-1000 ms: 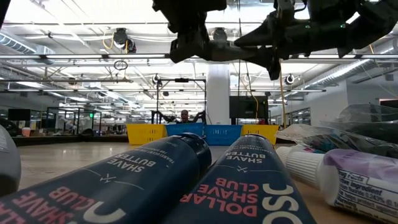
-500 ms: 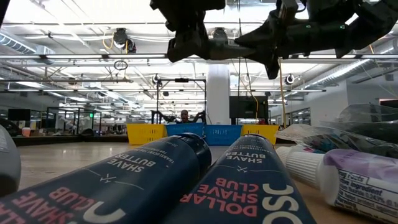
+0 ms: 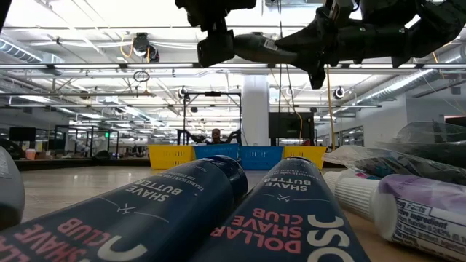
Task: Pick & Place Travel size toiletries
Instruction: Put the top deodorant cream into the right blue bin
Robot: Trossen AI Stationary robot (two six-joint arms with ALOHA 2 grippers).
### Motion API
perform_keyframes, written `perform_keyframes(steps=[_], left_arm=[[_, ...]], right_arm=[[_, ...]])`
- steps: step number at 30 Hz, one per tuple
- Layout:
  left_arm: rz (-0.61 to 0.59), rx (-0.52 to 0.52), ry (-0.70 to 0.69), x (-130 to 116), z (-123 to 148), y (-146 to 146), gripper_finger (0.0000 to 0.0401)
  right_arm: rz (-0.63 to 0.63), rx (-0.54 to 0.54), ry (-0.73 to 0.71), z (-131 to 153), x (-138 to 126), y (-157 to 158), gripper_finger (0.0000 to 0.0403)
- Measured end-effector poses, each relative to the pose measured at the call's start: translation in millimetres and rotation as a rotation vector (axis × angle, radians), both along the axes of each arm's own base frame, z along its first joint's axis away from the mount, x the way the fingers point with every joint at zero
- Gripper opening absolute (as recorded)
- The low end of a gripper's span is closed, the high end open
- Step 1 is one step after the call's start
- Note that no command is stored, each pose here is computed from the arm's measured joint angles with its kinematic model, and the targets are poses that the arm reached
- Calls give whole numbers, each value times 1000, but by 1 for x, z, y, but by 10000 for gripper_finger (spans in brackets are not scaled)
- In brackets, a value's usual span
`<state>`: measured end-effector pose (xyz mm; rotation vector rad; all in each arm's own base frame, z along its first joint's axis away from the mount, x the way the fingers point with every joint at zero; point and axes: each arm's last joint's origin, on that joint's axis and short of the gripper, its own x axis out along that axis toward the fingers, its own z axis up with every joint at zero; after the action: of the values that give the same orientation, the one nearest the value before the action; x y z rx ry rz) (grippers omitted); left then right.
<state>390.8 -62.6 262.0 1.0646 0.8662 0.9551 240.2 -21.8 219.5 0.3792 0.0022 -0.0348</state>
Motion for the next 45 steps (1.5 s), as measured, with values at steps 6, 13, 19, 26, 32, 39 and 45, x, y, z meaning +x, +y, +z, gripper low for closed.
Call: perform_keyframes(steps=[6,13,19,26,32,39,45], left_arm=[[28,37,6,-2,1,-2,219],[-8,61,-1,-8,1,-26,201],[-113,-64,-116,-18,-2,-52,198],[-121,-324,-223,-38,-18,-59,198],[-44,-603,-263,-48,-28,-59,198],[-27,-698,-255,-50,-30,-61,198],[7,-701,-264,-53,-31,-59,198]], right_arm=[[-52,-26,-14,2,-1,-5,104],[-132,-27,-11,1,-3,-24,104],[-232,-28,55,-5,-9,-45,104],[-333,-36,119,-10,-16,-64,104],[-424,-58,150,-11,-19,-76,104],[-468,-90,280,-12,6,-94,104],[-559,-145,385,-24,28,-113,104]])
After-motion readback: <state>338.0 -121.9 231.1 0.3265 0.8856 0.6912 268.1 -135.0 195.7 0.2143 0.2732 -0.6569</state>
